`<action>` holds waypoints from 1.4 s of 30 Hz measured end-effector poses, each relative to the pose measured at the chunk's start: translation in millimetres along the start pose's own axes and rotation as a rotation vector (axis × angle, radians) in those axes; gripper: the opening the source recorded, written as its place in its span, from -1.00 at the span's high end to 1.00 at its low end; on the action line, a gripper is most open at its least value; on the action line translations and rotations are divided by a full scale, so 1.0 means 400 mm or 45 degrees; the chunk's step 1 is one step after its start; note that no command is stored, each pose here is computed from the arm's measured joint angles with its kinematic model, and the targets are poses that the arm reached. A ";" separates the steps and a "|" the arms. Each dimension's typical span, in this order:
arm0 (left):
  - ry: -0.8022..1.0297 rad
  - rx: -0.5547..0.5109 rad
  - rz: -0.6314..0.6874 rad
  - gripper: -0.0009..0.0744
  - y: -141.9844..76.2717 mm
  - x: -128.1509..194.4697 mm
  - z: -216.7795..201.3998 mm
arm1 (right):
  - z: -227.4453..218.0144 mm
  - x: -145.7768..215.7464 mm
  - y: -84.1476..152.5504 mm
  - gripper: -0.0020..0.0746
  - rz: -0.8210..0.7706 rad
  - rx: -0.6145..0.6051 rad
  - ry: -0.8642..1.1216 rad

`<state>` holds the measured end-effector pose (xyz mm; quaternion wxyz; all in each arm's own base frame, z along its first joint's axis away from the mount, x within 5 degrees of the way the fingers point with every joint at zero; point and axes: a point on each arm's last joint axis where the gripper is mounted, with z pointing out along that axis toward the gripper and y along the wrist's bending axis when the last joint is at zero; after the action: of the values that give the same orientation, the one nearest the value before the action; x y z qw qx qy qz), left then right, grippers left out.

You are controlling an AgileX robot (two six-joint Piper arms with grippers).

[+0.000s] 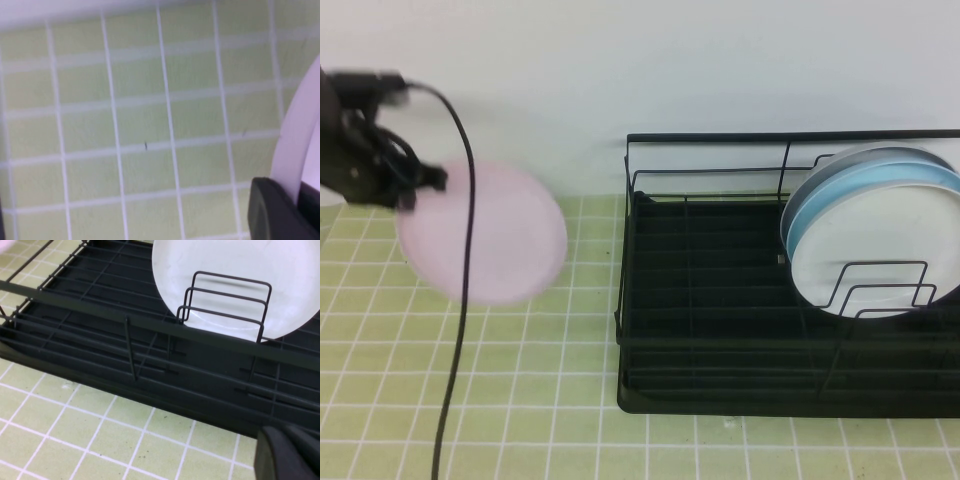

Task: Place plate on rack
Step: Pick up the plate from the table, then hand over the plate

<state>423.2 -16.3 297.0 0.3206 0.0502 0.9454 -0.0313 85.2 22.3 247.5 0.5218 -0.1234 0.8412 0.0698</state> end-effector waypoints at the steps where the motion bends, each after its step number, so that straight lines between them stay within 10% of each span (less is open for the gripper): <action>1: -0.039 0.008 -0.009 0.98 -0.003 -0.008 -0.023 | 0.000 0.000 0.000 0.96 0.000 0.000 0.000; 12: -0.567 0.519 0.185 0.97 -0.208 -0.073 -0.313 | -0.031 -0.100 0.050 0.90 0.412 -0.368 -0.455; 21: -0.721 0.783 0.321 0.97 -0.467 -0.042 -0.387 | -0.088 -0.213 0.030 -0.49 0.423 -0.323 -0.788; 29: -0.750 0.971 0.410 0.97 -0.623 0.017 -0.443 | -0.041 -0.224 0.004 -0.48 0.481 -0.244 -0.697; 42: -0.751 1.181 0.400 0.97 -0.702 0.057 -0.490 | -0.011 -0.255 -0.013 -0.21 0.507 -0.213 -0.652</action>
<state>254.7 -275.5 446.2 0.5162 0.3147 0.6843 -0.4077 126.4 29.9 340.8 0.6805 0.0224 0.6816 0.2680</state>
